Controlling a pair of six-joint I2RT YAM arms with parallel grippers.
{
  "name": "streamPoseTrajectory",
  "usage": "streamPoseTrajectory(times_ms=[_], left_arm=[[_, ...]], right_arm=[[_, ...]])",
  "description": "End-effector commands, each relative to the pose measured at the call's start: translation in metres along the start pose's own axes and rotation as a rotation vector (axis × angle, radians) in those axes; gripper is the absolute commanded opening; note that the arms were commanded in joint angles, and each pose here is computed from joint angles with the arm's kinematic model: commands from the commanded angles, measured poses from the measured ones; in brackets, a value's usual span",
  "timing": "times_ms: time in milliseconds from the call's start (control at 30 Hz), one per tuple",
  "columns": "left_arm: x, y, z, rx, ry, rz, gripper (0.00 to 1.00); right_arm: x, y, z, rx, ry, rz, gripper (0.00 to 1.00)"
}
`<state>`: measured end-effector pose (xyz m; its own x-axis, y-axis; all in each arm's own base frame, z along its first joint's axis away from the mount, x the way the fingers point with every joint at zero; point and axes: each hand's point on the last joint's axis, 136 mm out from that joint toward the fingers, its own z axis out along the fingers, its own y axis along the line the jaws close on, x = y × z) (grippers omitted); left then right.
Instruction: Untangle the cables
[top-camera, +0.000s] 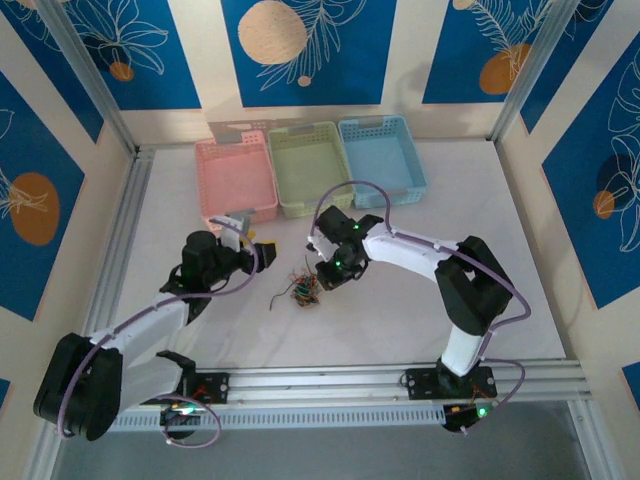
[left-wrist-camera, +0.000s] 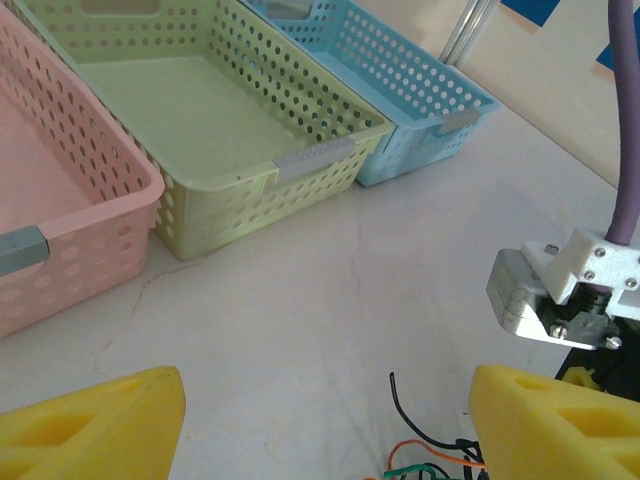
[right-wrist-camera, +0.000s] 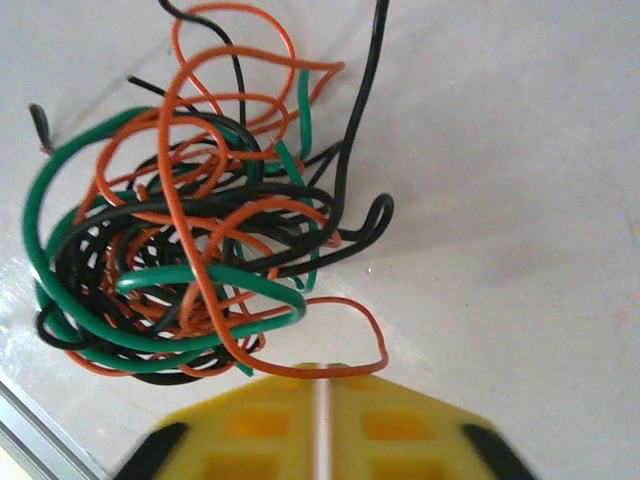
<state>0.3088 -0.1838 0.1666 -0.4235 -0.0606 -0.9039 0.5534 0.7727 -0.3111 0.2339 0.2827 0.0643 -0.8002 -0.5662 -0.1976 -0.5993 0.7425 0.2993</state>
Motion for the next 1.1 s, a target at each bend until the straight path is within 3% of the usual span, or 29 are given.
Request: streamPoseTrajectory(times_ms=[0, 233, 367, 433, 533, 733, 900, 1067], left_arm=[[-0.005, -0.003, -0.002, 0.006, -0.04, 0.011, 0.76], [-0.002, -0.001, -0.001, 0.003, -0.034, 0.004, 0.76], [-0.002, -0.001, -0.002, 0.001, -0.039, 0.005, 0.76], [-0.001, 0.0, -0.002, -0.002, -0.038, 0.003, 0.76], [0.0, 0.0, -0.001, -0.001, -0.037, 0.001, 0.76], [0.0, 0.0, -0.003, -0.003, -0.041, -0.001, 0.76], [0.001, 0.0, -0.002, -0.004, -0.037, -0.001, 0.76], [0.002, 0.001, -0.002, -0.008, -0.034, -0.005, 0.76]], right_arm=[[-0.016, 0.005, -0.015, 0.001, -0.053, -0.041, 0.0], [-0.032, 0.009, -0.031, 0.004, -0.146, -0.11, 0.0], [-0.027, -0.004, -0.024, 0.075, -0.114, -0.122, 0.44], [-0.025, -0.01, -0.02, 0.101, -0.102, -0.12, 0.51], [-0.021, -0.011, -0.013, 0.104, -0.068, -0.131, 0.51], [-0.019, -0.011, -0.006, 0.097, -0.026, -0.142, 0.42], [-0.017, -0.01, -0.003, 0.086, -0.009, -0.147, 0.42], [-0.024, -0.002, -0.02, 0.099, -0.075, -0.168, 0.46]])
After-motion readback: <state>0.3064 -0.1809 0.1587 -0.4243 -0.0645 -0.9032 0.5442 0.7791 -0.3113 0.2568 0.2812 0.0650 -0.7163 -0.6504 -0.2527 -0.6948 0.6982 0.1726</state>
